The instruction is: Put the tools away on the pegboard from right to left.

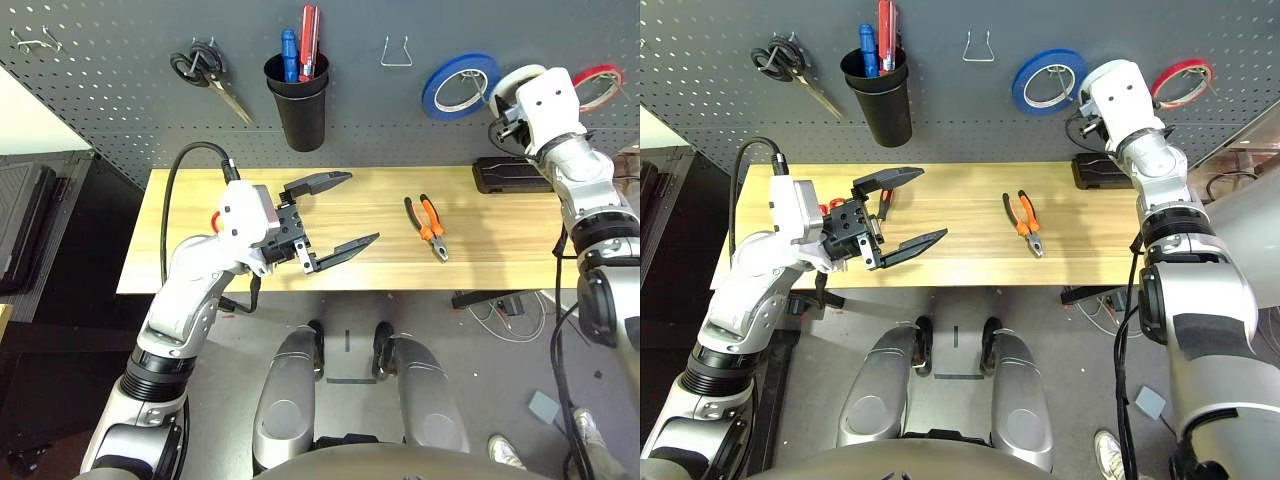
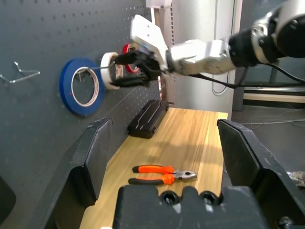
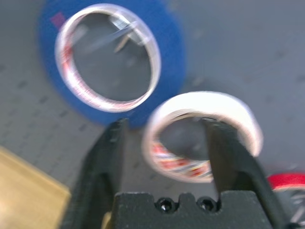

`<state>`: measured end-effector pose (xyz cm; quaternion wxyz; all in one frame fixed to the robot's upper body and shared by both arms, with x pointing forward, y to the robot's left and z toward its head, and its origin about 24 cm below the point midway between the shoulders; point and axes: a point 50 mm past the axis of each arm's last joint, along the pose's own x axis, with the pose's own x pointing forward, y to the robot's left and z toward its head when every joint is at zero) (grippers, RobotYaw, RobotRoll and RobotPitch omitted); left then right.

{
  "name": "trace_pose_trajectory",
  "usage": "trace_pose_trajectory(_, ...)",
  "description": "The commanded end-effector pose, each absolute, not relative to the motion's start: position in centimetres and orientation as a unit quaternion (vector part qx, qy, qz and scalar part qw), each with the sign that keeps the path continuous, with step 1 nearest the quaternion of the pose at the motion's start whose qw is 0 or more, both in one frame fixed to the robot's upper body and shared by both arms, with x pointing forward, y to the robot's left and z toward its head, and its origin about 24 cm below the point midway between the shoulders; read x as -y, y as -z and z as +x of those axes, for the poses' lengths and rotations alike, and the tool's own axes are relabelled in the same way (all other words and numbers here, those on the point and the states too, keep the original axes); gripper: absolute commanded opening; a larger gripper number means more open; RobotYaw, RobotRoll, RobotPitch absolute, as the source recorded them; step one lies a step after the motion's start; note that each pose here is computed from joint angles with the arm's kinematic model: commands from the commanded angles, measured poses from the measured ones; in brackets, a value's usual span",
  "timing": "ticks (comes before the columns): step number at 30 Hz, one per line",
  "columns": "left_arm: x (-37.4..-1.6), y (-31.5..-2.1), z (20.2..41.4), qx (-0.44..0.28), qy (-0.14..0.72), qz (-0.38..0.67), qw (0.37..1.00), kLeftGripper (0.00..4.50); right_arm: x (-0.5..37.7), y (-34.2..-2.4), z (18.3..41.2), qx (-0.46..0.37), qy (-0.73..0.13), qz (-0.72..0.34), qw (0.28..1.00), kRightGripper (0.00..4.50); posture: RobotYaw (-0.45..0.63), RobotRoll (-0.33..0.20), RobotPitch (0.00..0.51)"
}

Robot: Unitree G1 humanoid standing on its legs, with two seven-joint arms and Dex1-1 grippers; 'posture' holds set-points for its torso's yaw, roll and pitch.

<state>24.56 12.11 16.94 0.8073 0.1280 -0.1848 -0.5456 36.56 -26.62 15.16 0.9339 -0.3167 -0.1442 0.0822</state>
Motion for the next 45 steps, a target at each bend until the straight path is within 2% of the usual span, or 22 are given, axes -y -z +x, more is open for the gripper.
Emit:
trace_pose_trajectory(1,-12.2,-16.6,24.2,0.174,0.546,0.135,0.809,4.5,27.1,-13.9,34.3,0.178,-0.106,-0.323,0.924,4.46,0.18,0.0,0.278)
trace_pose_trajectory(4,-12.4,-16.2,24.2,0.166,0.543,0.137,0.812,4.5,27.1,-12.3,32.7,0.17,-0.115,-0.312,0.928,4.46,0.17,0.0,0.28)
trace_pose_trajectory(8,-12.9,-15.3,24.6,0.138,0.538,0.153,0.817,4.5,26.9,-9.7,30.9,0.102,-0.141,-0.294,0.94,4.46,0.16,0.0,0.283)
trace_pose_trajectory(19,-13.8,-12.6,25.3,0.036,0.534,0.225,0.814,4.5,25.1,-7.1,29.5,-0.022,-0.181,-0.244,0.953,4.46,0.15,0.0,0.286)
trace_pose_trajectory(26,-14.3,-11.5,25.6,-0.002,0.525,0.255,0.812,4.5,24.3,-6.3,29.9,-0.084,-0.185,-0.225,0.953,4.46,0.16,0.0,0.291)
trace_pose_trajectory(35,-14.4,-10.5,26.1,-0.031,0.52,0.282,0.805,4.5,23.1,-5.5,31.9,-0.177,-0.148,-0.169,0.958,4.46,0.16,0.0,0.31)
trace_pose_trajectory(45,-14.8,-9.5,26.6,-0.064,0.519,0.319,0.791,4.5,21.8,-4.7,33.8,-0.282,-0.105,-0.109,0.947,4.46,0.16,0.0,0.354)
